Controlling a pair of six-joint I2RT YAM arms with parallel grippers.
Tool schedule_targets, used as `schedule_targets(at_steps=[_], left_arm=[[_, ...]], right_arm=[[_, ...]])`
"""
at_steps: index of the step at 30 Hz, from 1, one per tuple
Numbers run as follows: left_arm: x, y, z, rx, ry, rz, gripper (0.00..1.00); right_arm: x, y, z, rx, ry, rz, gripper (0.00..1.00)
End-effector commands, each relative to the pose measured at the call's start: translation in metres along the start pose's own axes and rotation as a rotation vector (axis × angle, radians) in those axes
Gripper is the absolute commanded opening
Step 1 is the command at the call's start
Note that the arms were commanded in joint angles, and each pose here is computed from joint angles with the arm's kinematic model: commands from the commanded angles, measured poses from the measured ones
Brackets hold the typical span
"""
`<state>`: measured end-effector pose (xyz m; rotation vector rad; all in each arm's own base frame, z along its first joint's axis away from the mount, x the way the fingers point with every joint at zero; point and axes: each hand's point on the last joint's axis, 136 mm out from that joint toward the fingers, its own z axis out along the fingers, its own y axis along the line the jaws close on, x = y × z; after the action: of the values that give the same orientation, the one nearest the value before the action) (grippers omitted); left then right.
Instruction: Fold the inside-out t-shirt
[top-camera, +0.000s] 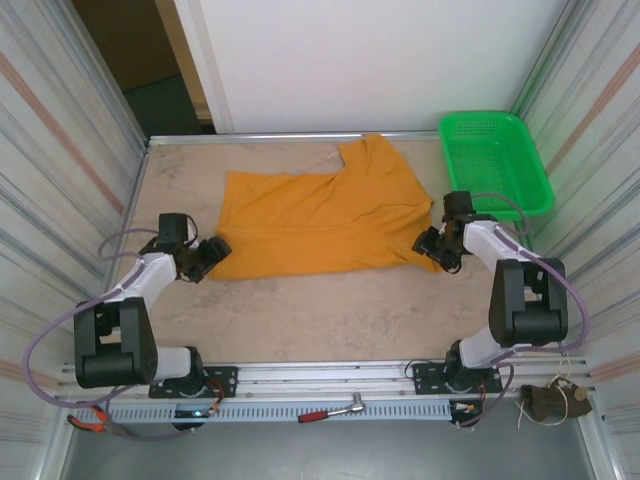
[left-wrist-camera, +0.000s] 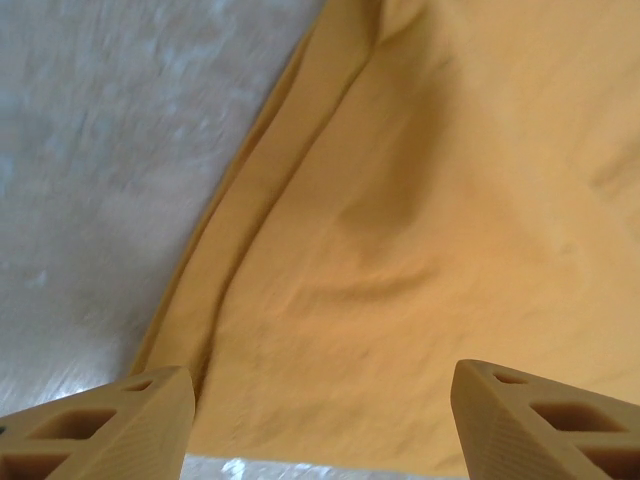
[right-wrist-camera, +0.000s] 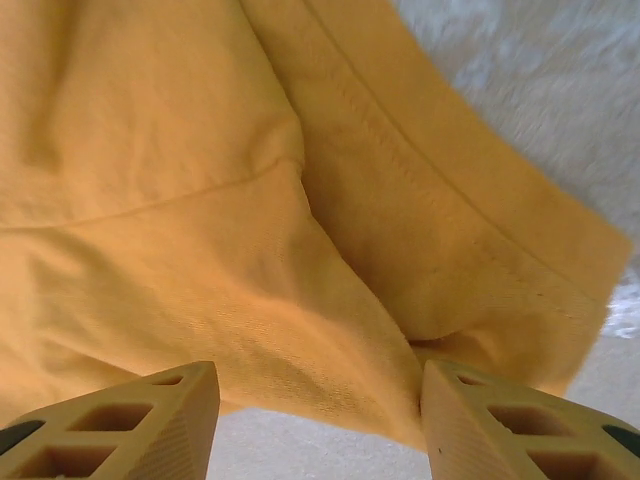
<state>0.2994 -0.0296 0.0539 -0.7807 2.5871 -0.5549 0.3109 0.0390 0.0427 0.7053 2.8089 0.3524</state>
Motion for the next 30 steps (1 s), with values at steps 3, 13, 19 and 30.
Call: schedule_targets(at_steps=[3,13,19,30], left_arm=[[-0.004,0.0,0.007,0.002,0.006,-0.004,0.69],[-0.001,0.01,0.024,-0.024,0.028,-0.017,0.61],[0.002,0.015,0.027,-0.031,0.043,-0.027,0.0],[0.018,0.031,-0.013,-0.067,-0.046,-0.115,0.0]], right_arm=[[-0.011,0.005,0.006,0.024,-0.035,-0.016,0.5],[-0.008,-0.004,0.01,0.064,-0.025,-0.024,0.0],[0.006,-0.02,-0.014,0.095,-0.052,-0.007,0.0],[0.061,-0.063,-0.041,0.087,-0.053,0.145,0.0]])
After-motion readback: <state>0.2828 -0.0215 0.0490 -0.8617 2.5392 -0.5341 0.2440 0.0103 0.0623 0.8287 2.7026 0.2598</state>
